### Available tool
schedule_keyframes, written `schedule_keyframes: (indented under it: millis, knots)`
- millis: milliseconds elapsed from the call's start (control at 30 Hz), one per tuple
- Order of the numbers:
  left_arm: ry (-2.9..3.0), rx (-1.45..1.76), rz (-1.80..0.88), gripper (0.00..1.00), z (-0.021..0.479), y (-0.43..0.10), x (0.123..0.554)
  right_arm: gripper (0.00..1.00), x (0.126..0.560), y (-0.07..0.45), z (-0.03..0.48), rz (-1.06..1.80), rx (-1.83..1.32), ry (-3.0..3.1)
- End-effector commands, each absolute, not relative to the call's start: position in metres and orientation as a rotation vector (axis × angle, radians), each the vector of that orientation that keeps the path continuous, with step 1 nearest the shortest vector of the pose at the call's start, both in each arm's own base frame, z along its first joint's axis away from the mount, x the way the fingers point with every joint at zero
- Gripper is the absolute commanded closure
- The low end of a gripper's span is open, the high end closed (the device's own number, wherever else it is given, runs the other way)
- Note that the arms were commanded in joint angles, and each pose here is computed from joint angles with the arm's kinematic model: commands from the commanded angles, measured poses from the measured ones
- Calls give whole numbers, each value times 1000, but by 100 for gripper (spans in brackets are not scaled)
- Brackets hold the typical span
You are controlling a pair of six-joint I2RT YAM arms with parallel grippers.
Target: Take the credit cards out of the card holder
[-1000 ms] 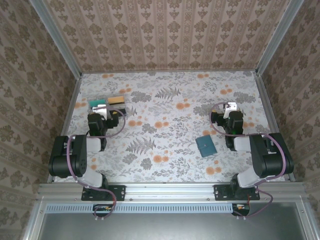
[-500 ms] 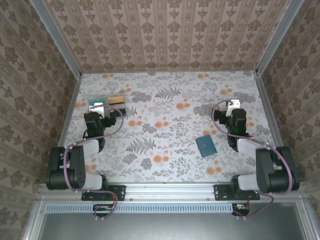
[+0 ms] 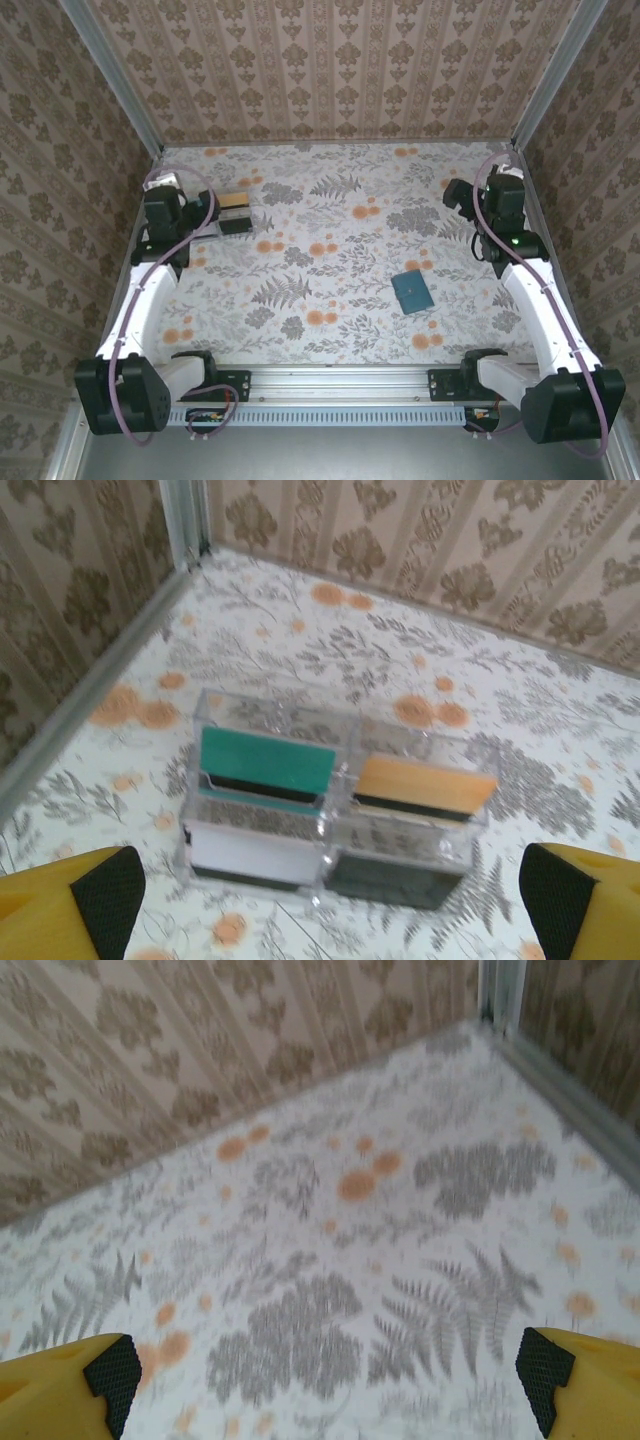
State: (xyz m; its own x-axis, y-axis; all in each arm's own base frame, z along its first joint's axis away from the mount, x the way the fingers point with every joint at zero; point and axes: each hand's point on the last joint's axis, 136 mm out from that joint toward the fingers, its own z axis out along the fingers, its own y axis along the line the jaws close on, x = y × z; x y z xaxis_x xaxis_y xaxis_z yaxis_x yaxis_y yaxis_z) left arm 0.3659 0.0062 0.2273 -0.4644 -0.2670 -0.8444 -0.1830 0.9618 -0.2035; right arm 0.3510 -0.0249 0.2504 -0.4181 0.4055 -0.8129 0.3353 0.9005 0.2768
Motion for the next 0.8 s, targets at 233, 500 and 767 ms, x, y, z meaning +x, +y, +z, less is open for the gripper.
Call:
schedule_keyframes:
  millis: [233,500,767]
  knots:
    - [2236,-250,-373,0,208,-36,339,0,286,42,140,284,555,2494]
    - [2269,-225,-389,0,201,-40,343,0,262,68,77,211,585,2697]
    - [2297,-214,-381,0,194,-41,343,1,264,86,40,47,559,2844]
